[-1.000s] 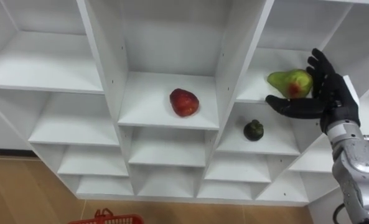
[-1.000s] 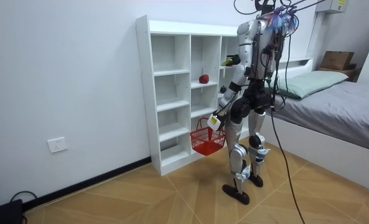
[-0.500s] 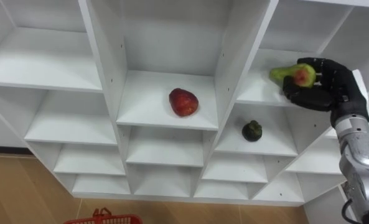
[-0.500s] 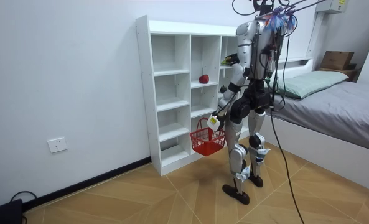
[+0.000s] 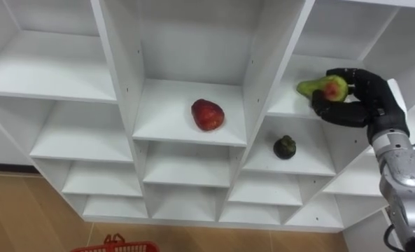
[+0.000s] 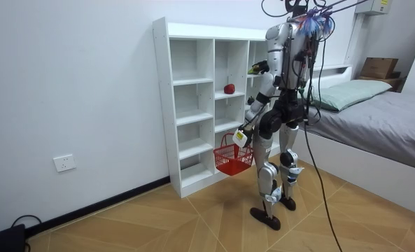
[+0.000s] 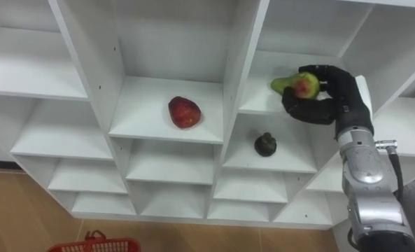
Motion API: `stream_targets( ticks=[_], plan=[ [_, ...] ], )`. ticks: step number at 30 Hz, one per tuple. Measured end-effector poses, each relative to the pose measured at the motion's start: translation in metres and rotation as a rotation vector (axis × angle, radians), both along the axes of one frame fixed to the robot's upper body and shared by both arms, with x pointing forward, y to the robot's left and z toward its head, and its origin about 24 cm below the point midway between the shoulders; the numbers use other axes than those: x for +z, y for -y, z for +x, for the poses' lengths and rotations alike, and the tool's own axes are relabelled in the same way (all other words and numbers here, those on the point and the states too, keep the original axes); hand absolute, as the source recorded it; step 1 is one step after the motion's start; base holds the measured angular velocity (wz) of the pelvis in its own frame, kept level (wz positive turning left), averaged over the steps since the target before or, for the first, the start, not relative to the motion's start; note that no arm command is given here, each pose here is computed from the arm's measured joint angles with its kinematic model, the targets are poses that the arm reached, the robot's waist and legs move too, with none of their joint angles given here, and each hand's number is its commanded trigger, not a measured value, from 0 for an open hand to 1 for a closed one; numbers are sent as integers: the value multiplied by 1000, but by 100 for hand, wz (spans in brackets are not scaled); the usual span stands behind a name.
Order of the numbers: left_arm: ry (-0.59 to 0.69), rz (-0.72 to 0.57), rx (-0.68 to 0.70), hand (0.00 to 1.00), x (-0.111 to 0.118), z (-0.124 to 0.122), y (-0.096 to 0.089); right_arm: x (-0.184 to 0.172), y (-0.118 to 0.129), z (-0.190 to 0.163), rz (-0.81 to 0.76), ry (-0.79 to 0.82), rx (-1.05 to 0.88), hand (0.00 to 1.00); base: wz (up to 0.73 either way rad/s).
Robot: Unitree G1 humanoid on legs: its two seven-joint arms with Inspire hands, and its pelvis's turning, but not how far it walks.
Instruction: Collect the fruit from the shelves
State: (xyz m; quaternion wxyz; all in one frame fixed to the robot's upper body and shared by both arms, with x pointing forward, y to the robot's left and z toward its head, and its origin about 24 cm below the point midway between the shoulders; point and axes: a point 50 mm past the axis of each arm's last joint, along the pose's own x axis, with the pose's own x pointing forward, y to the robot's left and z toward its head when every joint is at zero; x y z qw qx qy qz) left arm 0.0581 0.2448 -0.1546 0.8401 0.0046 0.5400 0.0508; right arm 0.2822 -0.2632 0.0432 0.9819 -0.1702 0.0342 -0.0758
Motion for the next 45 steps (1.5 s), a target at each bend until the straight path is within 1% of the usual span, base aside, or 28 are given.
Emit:
stream_targets(
  ticks=[4,12,18,21,28,35,39,42,45],
  plan=[
    [1,7,-1,100,0,1,0,9,-6,-1,-14,34,43,100,0],
    [5,3,-16,100,-1,3,4,36,-22,-12,-58,159,127,100,-2],
    [14,-8,-24,100,0,5,5,44,-30,-17,-103,182,190,100,-2],
    [16,-9,-26,100,0,6,6,45,-35,-21,-101,184,228,100,0],
    [42,-8,-33,100,2,17,6,38,-38,-35,-104,143,283,100,-2],
    [89,-7,-48,100,6,33,7,34,-44,-45,-165,104,344,100,-3],
    [120,-8,-47,100,8,45,7,27,-48,-53,-196,56,380,100,-2],
    [143,-11,-50,100,11,53,9,21,-53,-56,-189,12,401,100,-3],
    [177,-12,-67,100,15,65,11,21,-60,-58,-201,6,430,100,0]
  ],
)
